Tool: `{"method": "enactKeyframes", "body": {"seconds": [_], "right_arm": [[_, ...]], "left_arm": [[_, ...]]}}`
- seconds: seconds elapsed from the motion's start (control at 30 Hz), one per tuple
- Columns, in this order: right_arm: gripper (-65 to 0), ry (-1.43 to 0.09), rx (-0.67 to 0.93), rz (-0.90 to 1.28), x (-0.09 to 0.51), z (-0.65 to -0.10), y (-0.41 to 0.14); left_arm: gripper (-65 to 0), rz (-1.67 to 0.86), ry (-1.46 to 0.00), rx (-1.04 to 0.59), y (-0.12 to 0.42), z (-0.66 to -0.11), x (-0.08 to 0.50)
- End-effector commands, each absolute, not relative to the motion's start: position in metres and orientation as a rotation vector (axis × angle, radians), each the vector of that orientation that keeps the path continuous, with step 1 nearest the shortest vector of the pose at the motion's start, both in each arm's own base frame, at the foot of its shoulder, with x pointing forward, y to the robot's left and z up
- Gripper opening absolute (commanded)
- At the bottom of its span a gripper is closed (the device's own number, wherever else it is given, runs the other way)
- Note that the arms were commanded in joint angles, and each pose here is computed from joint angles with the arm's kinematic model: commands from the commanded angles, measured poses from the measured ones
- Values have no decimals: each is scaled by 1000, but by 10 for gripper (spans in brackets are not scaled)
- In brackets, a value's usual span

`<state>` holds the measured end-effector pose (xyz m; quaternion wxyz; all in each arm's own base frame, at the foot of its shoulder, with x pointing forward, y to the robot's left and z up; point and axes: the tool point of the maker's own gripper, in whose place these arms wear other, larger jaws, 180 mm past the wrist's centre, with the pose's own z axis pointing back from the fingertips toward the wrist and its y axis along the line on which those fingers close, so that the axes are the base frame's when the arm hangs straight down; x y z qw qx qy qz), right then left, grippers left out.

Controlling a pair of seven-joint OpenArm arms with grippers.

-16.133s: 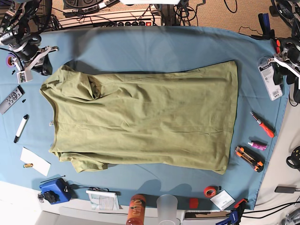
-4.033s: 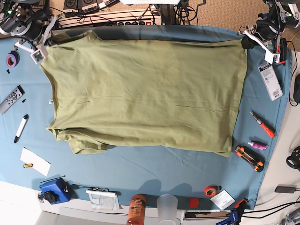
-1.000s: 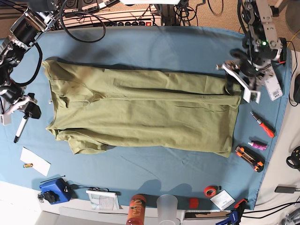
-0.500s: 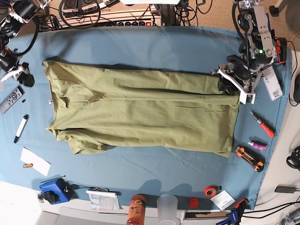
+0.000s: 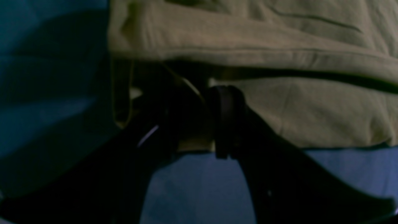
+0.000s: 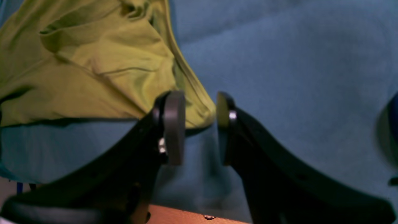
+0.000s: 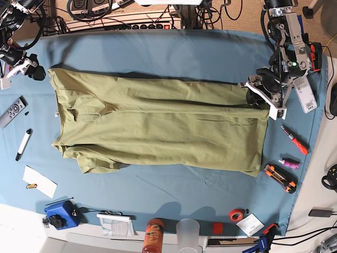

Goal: Layout the t-shirt on the table in an organized manner, then fold the t-shirt properly

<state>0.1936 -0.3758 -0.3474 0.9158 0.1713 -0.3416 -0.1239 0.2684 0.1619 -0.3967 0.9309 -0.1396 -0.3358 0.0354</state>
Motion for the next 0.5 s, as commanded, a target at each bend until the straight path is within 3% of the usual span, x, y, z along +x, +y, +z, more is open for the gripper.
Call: {"method": "enactKeyframes", "body": {"seconds": [0.0,0.07,0.23,0.37,0.47], "right_arm": [[-437,-748,337,-226,203,-332,-381],[-402,-733,348,-211,205,-336,-375],[-399,-661,393,-138,210,-352,-349],[-399,-598,317,-107,211,-379,-340],[-399,-635,298,-138,216,-390,-332]], "left_arm": [[-476,58,-661,-290,161,-397,265],[-476,38,-654,-292,159,-398,263],[-476,27,-641,-290,160,-399,261],[-476,26,-639,-286,160,-399,261],[-476,25,-638,-283,161,-399,261]]}}
